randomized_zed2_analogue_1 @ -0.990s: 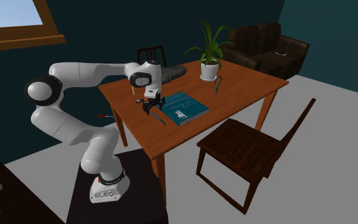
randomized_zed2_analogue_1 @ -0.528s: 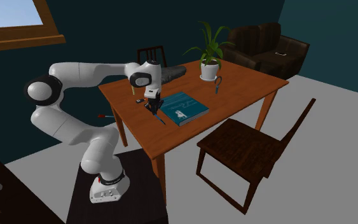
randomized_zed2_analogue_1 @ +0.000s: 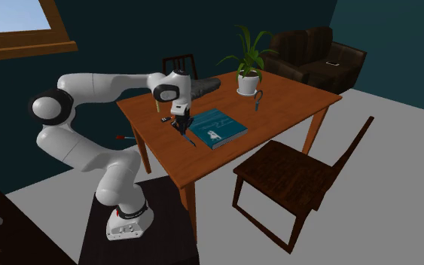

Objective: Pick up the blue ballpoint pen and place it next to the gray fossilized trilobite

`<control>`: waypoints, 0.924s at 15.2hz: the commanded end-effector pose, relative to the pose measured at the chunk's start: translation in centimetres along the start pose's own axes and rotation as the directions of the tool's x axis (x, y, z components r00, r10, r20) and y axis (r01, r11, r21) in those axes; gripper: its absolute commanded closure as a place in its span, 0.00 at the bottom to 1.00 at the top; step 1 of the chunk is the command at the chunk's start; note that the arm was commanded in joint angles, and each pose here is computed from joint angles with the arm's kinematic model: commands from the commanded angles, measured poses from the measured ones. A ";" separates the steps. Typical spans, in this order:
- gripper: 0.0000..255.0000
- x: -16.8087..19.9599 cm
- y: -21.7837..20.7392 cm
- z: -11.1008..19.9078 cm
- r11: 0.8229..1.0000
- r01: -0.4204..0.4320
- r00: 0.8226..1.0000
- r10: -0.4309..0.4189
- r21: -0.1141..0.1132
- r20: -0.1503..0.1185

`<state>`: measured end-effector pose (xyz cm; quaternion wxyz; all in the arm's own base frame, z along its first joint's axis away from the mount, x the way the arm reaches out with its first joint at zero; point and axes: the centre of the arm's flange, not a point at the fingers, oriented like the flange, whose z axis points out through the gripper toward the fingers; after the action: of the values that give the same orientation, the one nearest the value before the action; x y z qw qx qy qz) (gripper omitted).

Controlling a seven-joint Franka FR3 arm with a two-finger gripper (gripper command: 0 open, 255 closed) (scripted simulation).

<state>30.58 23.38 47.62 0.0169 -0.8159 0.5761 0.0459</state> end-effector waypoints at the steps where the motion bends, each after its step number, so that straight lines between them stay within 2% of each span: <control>1: 1.00 -0.1 0.0 -1.0 1.000 0.000 1.000 0.000 0.000 0.000; 14: 1.00 -0.7 0.2 -7.8 1.000 0.000 1.000 0.000 0.000 0.000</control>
<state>30.44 23.27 55.01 0.0170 -0.8160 0.5760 0.0459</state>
